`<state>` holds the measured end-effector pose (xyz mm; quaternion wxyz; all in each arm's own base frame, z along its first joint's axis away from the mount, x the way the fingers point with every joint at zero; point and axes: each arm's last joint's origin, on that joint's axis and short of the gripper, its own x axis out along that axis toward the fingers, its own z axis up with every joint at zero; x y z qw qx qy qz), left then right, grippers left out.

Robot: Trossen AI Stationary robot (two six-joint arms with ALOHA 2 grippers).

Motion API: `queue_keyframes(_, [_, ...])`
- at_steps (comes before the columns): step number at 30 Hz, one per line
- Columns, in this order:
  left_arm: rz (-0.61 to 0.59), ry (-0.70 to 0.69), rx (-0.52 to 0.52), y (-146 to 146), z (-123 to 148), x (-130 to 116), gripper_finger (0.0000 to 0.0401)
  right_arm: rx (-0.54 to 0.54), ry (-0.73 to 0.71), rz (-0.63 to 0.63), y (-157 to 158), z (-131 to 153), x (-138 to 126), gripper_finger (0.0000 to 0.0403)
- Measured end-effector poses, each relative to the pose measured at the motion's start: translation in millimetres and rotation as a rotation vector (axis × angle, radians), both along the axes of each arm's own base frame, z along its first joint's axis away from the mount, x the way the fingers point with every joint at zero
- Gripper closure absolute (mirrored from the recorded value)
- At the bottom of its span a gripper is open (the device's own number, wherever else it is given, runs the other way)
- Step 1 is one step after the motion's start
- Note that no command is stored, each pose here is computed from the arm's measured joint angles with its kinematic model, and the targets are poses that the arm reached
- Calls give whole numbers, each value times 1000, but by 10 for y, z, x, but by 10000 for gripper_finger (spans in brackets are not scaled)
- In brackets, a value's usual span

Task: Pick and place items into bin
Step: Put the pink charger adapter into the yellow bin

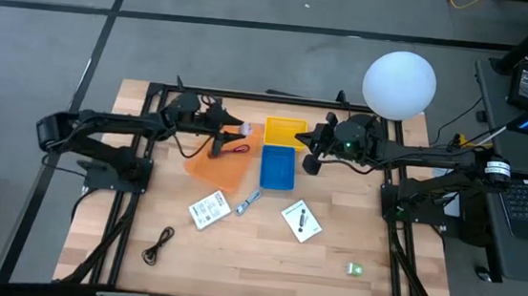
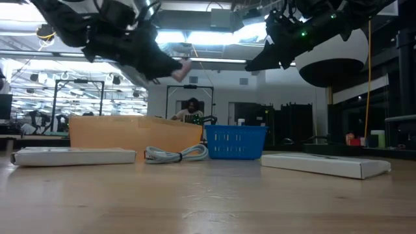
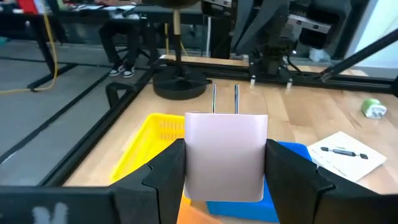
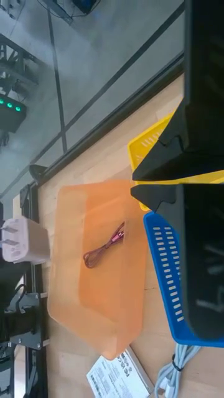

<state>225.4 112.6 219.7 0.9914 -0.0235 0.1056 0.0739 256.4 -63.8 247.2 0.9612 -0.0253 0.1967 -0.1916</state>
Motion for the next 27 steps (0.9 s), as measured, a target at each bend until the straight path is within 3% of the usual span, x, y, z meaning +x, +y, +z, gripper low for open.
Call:
queue_keyframes(12, [-30, 115, 71, 98, -3, 611, 219, -1, -4, 0, 0, 3, 1, 399])
queue_keyframes(27, [-19, 409, 100, 437, 223, 1184, 219, -1, -4, 0, 0, 4, 1, 398])
